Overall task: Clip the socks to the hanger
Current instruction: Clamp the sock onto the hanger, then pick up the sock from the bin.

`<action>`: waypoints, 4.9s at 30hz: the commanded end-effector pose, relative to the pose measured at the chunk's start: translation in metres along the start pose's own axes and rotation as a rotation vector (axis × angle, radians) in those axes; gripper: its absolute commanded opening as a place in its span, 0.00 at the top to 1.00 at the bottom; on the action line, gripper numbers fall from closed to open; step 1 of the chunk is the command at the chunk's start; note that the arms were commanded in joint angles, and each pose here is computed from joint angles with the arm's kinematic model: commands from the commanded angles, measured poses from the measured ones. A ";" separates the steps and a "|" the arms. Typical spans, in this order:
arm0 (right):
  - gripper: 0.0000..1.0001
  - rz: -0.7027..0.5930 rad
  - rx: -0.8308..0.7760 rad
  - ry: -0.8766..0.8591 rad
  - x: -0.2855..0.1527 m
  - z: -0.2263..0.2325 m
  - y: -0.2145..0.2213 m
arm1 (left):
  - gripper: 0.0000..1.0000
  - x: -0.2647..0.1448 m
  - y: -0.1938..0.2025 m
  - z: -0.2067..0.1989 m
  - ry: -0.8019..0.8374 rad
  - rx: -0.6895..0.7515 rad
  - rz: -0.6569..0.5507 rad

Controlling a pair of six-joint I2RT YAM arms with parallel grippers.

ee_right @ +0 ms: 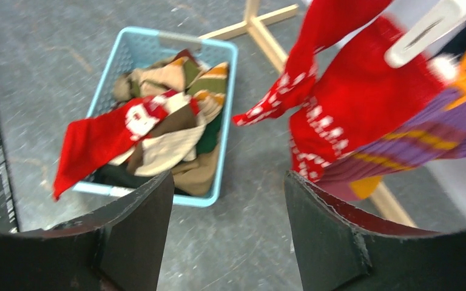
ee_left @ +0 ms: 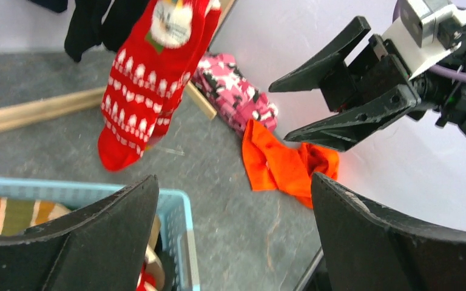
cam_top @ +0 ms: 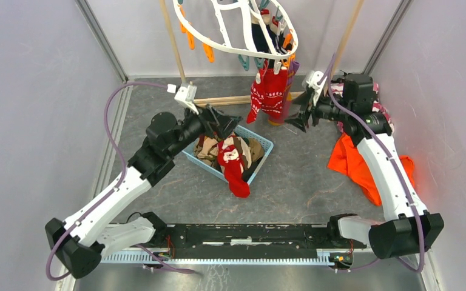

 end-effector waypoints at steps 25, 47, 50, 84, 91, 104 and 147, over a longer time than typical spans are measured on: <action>0.24 -0.019 0.192 -0.066 -0.036 0.078 0.126 | 0.14 -0.053 0.114 0.102 -0.315 -0.115 0.286; 0.24 -0.009 0.209 -0.074 -0.033 0.078 0.136 | 0.35 -0.055 0.158 0.115 -0.441 -0.315 0.503; 0.24 -0.008 0.210 -0.071 -0.033 0.077 0.135 | 0.36 -0.054 0.160 0.122 -0.493 -0.287 0.530; 0.24 -0.033 0.208 -0.077 -0.035 0.077 0.129 | 0.98 -0.012 0.120 0.083 -0.308 -0.214 0.454; 0.24 -0.070 0.198 -0.106 -0.036 0.078 0.121 | 0.98 -0.010 0.080 0.039 -0.037 -0.042 0.349; 0.25 -0.152 0.258 -0.266 -0.004 0.088 0.068 | 0.98 0.017 0.048 -0.020 0.238 -0.137 0.308; 0.34 -0.458 1.017 -0.400 0.007 0.082 -0.040 | 0.98 0.032 0.109 -0.017 0.345 -0.132 0.391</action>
Point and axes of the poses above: each gripper's point midway between its finger pads, its own x axis out along the fingers, its own z axis along the line the jaws close on, y = z × x, the point moved 4 cm from there along -x, back along the fingers, and after that the axes turned 11 degrees about -x, right-handed, at the moved point
